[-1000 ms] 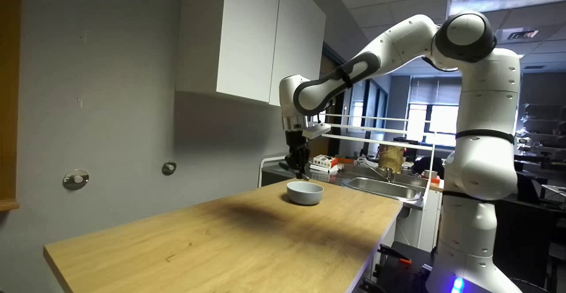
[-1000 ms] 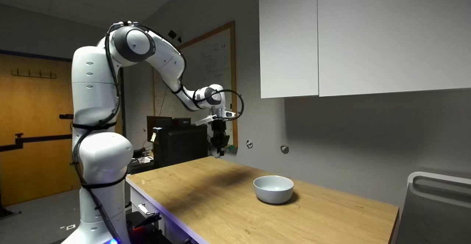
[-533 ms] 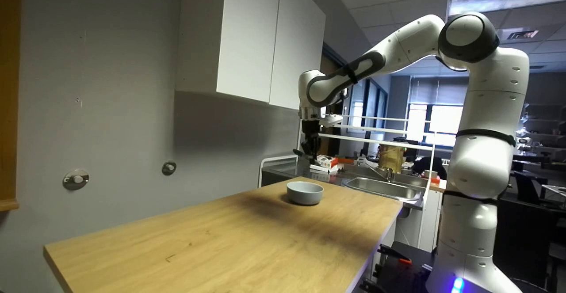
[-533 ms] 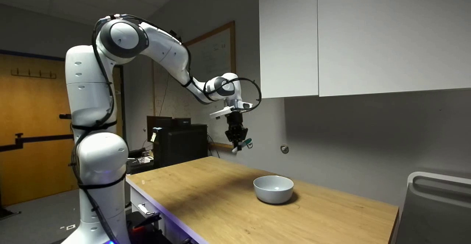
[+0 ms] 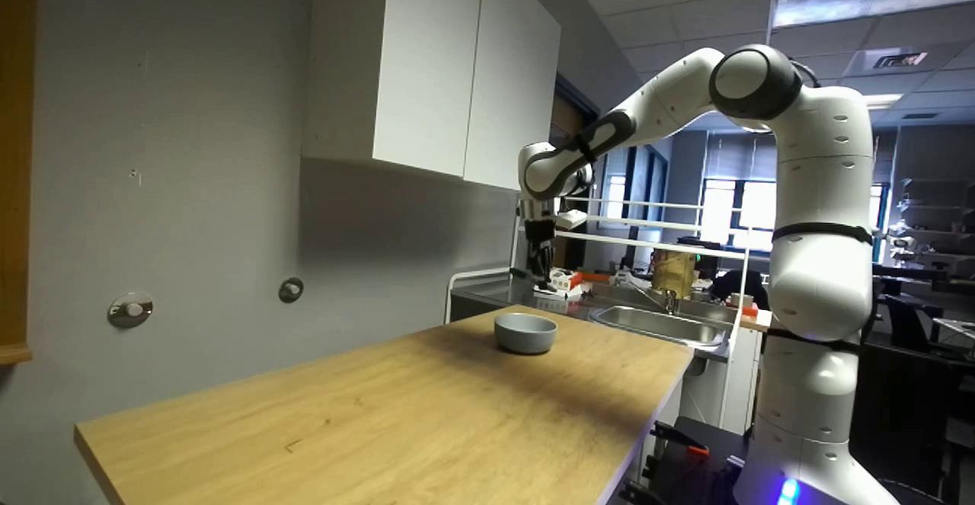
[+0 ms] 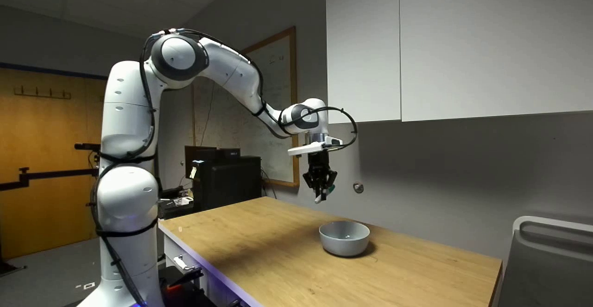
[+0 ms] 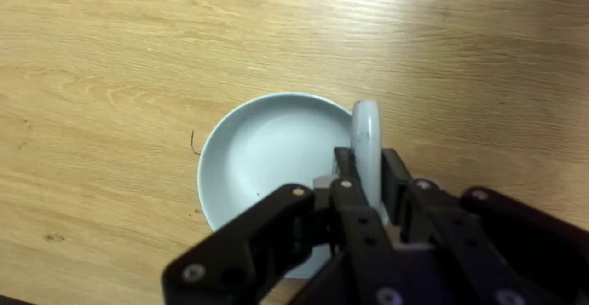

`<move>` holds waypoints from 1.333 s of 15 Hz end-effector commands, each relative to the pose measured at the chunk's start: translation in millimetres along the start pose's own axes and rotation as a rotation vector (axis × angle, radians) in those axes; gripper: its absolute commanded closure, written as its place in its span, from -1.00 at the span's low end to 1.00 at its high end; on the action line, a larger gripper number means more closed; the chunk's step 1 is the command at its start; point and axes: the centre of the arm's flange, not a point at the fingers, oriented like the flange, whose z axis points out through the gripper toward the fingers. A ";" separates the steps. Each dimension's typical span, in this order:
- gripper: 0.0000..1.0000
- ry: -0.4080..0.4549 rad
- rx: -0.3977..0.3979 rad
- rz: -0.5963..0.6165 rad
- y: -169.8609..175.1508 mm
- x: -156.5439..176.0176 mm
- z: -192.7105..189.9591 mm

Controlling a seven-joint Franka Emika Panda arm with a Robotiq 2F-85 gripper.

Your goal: Put the marker in the bowl

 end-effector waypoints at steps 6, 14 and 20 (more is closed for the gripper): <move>0.73 -0.032 0.065 -0.188 22.6 102.0 36.2; 0.13 -0.073 0.144 -0.242 25.6 123.5 92.0; -0.71 -0.065 0.141 -0.235 16.5 100.6 85.8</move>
